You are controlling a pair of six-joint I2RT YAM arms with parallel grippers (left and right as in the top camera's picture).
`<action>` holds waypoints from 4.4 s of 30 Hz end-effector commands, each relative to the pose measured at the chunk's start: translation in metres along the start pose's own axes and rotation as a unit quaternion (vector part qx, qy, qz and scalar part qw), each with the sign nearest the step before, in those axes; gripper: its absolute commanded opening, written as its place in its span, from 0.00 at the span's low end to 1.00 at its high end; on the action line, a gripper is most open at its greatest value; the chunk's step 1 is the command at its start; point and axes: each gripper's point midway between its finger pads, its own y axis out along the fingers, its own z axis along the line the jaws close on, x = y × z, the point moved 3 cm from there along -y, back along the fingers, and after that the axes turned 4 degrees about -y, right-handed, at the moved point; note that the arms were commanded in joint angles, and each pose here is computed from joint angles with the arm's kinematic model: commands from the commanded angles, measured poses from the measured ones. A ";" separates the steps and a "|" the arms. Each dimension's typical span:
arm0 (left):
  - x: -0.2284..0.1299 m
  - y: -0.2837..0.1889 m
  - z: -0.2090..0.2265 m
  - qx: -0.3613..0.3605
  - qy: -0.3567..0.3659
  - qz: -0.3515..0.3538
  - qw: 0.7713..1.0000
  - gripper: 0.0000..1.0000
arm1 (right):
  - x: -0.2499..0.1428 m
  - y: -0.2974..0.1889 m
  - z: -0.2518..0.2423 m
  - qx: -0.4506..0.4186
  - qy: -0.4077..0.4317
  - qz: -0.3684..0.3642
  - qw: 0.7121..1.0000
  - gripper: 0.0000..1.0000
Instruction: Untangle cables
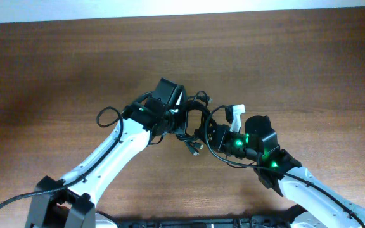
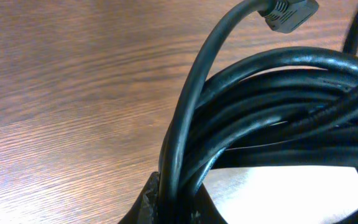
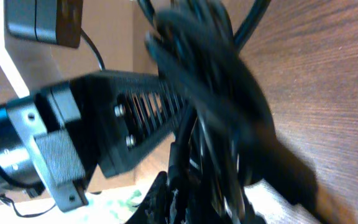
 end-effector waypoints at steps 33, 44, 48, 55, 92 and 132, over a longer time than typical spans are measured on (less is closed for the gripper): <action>0.003 -0.018 -0.026 -0.153 0.085 0.012 0.984 0.00 | 0.017 -0.018 -0.022 -0.103 0.018 -0.065 0.992 0.76; 0.007 -0.019 0.001 -0.128 0.049 0.019 0.990 0.00 | 0.041 -0.076 0.030 -0.078 -0.125 -0.203 0.968 0.96; 0.003 -0.019 0.002 -0.127 0.046 0.028 0.990 0.00 | 0.064 -0.110 0.002 -0.192 -0.116 -0.313 0.923 0.99; 0.003 -0.019 0.001 -0.132 0.046 0.029 0.990 0.00 | 0.105 -0.162 -0.037 -0.299 -0.111 -0.393 0.863 0.98; -0.020 -0.051 -0.065 -0.361 0.389 -0.039 0.847 0.00 | 0.031 -0.103 -0.033 -0.031 -0.264 -0.015 0.964 0.99; 0.013 -0.042 -0.044 -0.301 0.197 -0.025 0.933 0.99 | 0.049 -0.051 -0.019 -0.019 -0.192 -0.036 0.981 0.04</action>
